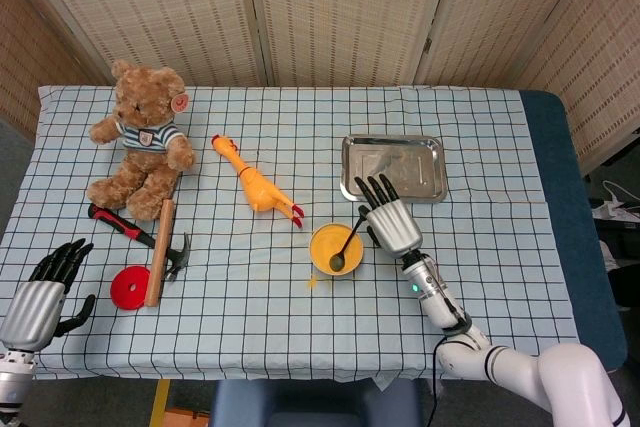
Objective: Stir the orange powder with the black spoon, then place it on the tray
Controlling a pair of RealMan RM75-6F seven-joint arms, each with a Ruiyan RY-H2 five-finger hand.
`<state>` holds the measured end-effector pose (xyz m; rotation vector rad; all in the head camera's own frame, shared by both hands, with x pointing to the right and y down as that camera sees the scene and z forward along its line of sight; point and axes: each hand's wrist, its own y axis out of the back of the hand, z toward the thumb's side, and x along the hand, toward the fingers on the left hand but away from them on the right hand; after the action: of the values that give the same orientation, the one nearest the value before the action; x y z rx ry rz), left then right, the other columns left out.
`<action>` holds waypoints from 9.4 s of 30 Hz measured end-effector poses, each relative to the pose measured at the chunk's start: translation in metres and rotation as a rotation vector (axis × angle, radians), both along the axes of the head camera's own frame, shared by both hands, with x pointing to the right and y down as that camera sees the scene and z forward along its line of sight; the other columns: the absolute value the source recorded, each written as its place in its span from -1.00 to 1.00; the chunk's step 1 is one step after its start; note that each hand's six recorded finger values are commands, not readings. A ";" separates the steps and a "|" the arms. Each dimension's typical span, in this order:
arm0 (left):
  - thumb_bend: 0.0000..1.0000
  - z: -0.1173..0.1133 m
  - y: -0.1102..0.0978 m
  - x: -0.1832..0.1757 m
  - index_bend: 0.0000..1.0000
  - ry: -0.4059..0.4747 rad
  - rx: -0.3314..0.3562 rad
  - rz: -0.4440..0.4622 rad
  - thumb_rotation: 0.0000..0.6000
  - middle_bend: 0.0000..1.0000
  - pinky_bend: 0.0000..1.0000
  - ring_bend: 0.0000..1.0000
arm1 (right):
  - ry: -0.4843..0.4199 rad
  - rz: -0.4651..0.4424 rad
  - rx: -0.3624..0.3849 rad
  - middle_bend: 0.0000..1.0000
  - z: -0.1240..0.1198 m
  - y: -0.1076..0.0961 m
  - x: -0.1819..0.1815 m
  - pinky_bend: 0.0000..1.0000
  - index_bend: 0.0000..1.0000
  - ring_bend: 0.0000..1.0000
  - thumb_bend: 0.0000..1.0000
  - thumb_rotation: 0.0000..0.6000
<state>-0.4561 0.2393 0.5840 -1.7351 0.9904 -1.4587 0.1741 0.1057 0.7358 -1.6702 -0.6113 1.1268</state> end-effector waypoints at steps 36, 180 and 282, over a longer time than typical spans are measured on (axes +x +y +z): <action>-0.10 0.004 -0.001 -0.002 -1.00 -0.005 -0.018 -0.009 1.00 -1.00 -0.75 -1.00 | 0.034 0.000 -0.025 -1.00 0.011 -0.006 -0.013 -1.00 0.11 -1.00 -0.35 1.00; -0.09 0.003 0.002 0.005 -1.00 0.007 -0.031 0.024 1.00 -1.00 -0.75 -1.00 | 0.398 -0.269 0.117 -0.83 -0.032 -0.011 -0.029 -1.00 0.76 -1.00 0.30 1.00; -0.09 0.000 0.003 0.005 -1.00 0.017 -0.030 0.031 1.00 -1.00 -0.75 -1.00 | 0.346 -0.077 0.103 -0.80 -0.038 -0.023 -0.017 -1.00 0.79 -1.00 0.30 1.00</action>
<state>-0.4509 0.2421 0.5839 -1.7794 0.9505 -1.4490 0.1573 0.0825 0.6980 -1.3575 -0.3742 1.2697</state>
